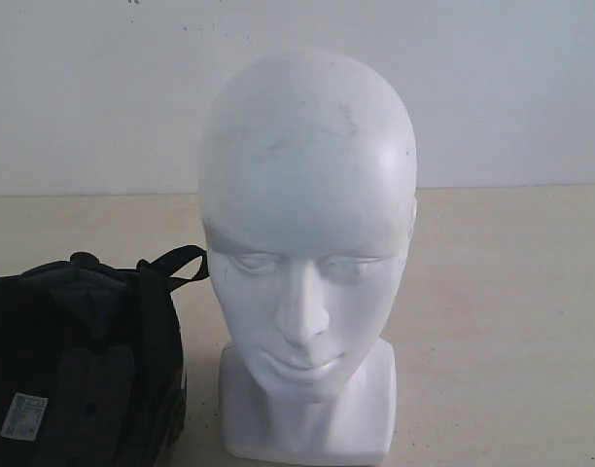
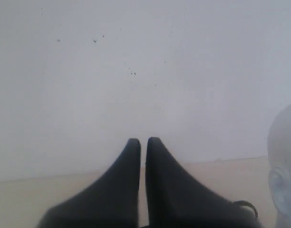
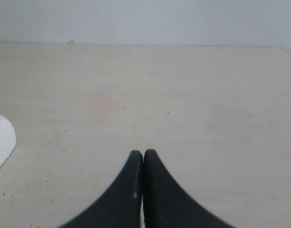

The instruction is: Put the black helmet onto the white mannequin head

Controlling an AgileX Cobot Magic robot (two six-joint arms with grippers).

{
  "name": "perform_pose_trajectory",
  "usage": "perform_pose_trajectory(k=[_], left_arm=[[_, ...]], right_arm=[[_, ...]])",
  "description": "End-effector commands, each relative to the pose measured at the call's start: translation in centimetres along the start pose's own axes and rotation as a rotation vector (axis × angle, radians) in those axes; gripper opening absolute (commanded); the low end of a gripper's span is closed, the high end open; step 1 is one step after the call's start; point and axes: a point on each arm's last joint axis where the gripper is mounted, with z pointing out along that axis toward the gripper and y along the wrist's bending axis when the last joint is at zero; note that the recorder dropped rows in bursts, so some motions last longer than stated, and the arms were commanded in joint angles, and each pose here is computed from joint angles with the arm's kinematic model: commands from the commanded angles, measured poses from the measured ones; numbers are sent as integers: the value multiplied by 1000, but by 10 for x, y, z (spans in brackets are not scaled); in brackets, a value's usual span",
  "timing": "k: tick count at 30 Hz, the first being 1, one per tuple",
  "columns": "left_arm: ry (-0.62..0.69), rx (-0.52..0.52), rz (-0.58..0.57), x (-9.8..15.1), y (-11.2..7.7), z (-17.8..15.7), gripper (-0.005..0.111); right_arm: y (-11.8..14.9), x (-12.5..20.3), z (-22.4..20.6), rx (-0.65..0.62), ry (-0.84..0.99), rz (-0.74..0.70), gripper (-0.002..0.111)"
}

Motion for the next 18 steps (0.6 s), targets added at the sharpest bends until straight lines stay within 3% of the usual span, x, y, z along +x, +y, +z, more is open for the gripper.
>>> perform_pose_trajectory(k=[1, 5, 9, 18], left_arm=[[-55, 2, -5, -10, 0, -2, 4], [-57, 18, -38, -10, -1, -2, 4], [-102, 62, -145, -19, -5, 0, 4], [258, 338, -123, -50, -27, 21, 4]], right_arm=[[0, 0, 0, 6, -5, -8, 0], [0, 0, 0, 6, -5, -8, 0], [0, 0, 0, 6, -5, -8, 0], [0, 0, 0, 6, -5, -8, 0]])
